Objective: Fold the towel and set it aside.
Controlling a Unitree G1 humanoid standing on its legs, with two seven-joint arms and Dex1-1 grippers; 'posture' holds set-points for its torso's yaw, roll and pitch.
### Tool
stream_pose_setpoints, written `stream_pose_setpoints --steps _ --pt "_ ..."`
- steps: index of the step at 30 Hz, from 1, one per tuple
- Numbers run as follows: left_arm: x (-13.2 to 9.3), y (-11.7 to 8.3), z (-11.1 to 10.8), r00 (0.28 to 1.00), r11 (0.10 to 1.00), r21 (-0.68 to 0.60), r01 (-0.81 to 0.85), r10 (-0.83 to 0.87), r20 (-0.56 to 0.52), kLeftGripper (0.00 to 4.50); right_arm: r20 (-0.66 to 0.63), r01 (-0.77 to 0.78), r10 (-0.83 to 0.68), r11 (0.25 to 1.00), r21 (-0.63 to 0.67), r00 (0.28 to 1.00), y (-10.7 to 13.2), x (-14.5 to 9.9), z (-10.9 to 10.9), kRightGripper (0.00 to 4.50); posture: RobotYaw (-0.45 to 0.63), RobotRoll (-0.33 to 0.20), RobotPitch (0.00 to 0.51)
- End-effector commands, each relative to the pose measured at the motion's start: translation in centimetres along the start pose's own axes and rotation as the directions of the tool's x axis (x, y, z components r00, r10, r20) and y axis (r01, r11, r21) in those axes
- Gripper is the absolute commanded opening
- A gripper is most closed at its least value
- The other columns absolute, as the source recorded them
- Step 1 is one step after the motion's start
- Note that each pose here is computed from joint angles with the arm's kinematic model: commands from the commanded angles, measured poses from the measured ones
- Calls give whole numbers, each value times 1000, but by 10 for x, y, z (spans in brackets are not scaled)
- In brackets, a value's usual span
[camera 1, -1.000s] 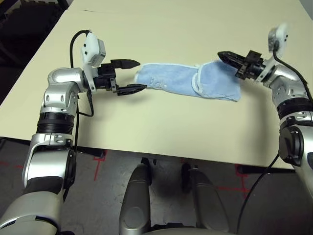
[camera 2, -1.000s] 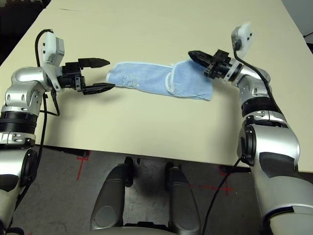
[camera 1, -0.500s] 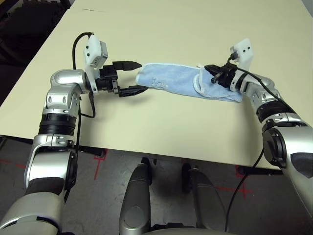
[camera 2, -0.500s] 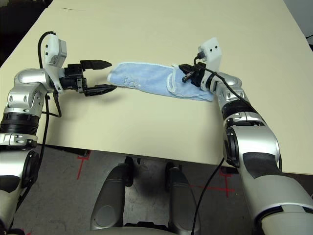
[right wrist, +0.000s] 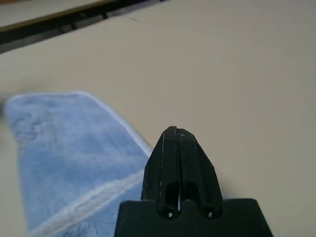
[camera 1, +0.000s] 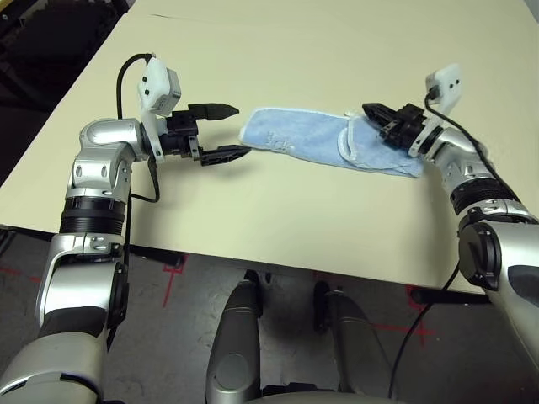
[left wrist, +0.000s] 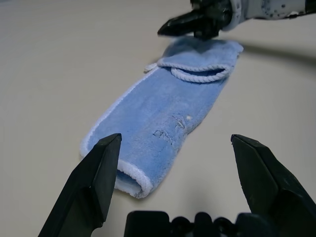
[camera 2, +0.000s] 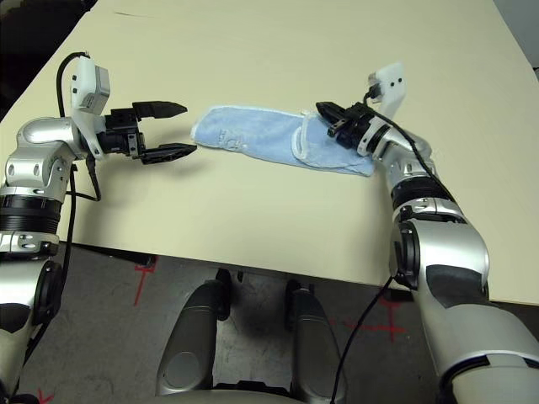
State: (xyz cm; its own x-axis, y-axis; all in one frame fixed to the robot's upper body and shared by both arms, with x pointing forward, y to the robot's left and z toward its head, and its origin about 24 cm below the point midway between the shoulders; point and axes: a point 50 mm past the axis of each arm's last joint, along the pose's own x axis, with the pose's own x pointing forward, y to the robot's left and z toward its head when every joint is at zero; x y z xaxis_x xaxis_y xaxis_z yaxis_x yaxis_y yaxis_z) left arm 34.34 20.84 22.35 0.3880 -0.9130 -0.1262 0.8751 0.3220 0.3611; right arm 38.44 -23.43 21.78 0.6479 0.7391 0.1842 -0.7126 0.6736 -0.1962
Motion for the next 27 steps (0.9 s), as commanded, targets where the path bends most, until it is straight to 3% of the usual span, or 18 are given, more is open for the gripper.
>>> stream_pose_setpoints --steps 1,8,14,24,27 --pt "2 -4 -3 1000 1000 -1 14 -14 14 4500 -35 -123 120 984 -129 992 -6 -25 23 30 60 0 276" --pt "2 -2 -4 1000 1000 -3 19 -19 11 4500 -271 -349 299 924 -158 915 1 -69 10 30 37 0 275" --pt "3 -2 -4 1000 1000 -3 27 -27 10 4500 -335 -365 302 920 -144 893 3 -83 -2 30 39 0 275" --pt "1 -3 -6 1000 1000 -19 16 -16 11 4500 -411 -368 300 925 -94 861 -1 -105 4 30 39 0 273" --pt "-3 -3 -9 1000 999 -48 -22 22 19 4500 -398 -358 296 929 -91 869 -1 -108 7 647 27 0 273"
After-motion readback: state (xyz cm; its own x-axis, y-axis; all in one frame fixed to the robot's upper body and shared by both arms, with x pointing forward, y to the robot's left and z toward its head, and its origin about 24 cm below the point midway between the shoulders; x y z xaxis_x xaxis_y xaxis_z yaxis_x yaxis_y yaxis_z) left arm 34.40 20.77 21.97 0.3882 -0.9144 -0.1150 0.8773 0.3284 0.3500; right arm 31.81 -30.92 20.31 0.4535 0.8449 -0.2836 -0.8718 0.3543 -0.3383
